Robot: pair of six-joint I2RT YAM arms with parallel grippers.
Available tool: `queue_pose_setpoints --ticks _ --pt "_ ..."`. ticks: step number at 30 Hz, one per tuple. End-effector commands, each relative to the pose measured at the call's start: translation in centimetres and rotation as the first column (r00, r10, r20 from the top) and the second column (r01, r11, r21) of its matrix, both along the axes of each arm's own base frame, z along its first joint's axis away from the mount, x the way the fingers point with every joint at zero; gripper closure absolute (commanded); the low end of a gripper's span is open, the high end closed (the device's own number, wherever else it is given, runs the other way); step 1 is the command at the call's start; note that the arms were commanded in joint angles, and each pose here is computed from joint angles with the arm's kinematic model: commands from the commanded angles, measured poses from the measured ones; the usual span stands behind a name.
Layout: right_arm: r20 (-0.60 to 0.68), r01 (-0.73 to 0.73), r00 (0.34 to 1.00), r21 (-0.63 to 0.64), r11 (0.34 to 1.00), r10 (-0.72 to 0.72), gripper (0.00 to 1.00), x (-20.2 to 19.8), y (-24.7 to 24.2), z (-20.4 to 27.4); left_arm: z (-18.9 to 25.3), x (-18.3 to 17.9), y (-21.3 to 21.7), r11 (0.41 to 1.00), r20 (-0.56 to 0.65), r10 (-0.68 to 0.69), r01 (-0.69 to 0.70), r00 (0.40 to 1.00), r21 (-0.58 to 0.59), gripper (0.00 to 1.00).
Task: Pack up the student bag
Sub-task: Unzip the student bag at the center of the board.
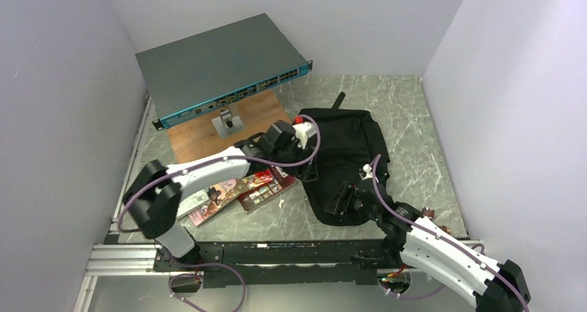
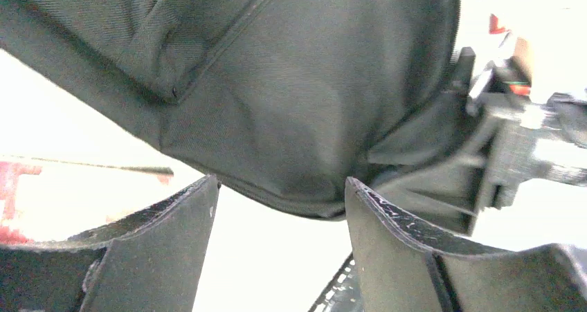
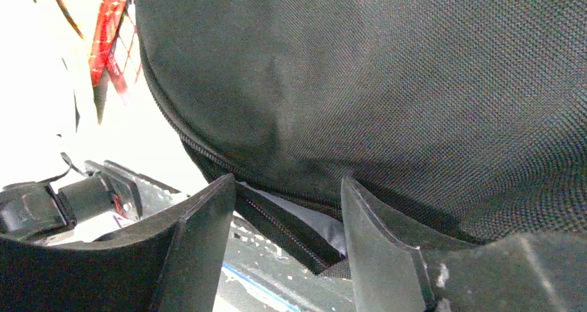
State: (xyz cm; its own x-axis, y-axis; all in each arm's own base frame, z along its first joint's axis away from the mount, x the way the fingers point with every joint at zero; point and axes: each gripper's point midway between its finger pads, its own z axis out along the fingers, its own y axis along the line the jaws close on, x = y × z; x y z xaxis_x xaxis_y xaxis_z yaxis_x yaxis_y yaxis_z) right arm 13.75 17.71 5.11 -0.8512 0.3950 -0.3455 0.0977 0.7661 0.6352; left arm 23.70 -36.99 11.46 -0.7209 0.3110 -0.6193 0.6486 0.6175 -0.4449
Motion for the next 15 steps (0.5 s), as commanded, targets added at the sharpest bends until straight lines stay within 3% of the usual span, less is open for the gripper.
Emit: queue_pose_setpoints --ticks 1,5,8,11,15 --pt "-0.007 -0.008 1.000 -0.040 0.999 0.008 0.40 -0.1 -0.4 -1.0 2.7 -0.9 2.2 0.982 -0.071 0.179 -0.182 0.981 -0.039 0.28" --pt "0.004 -0.012 1.000 -0.050 0.999 0.013 0.40 0.2 -0.4 -0.8 1.6 -1.8 2.5 0.934 -0.238 0.324 -0.350 0.916 -0.075 0.30" --pt "0.010 -0.017 1.000 -0.049 0.999 0.018 0.40 0.3 -0.2 -0.5 0.8 -2.0 1.4 0.908 -0.354 0.358 -0.410 0.864 -0.083 0.34" --pt "0.005 -0.018 1.000 -0.051 0.999 0.018 0.41 0.2 -0.3 -0.3 0.1 -1.9 0.4 0.890 -0.431 0.378 -0.450 0.819 -0.074 0.43" --pt "0.027 -0.009 1.000 -0.046 0.999 0.010 0.41 0.4 -0.4 0.5 -0.3 -2.1 -0.9 0.885 -0.479 0.362 -0.456 0.800 -0.092 0.46"
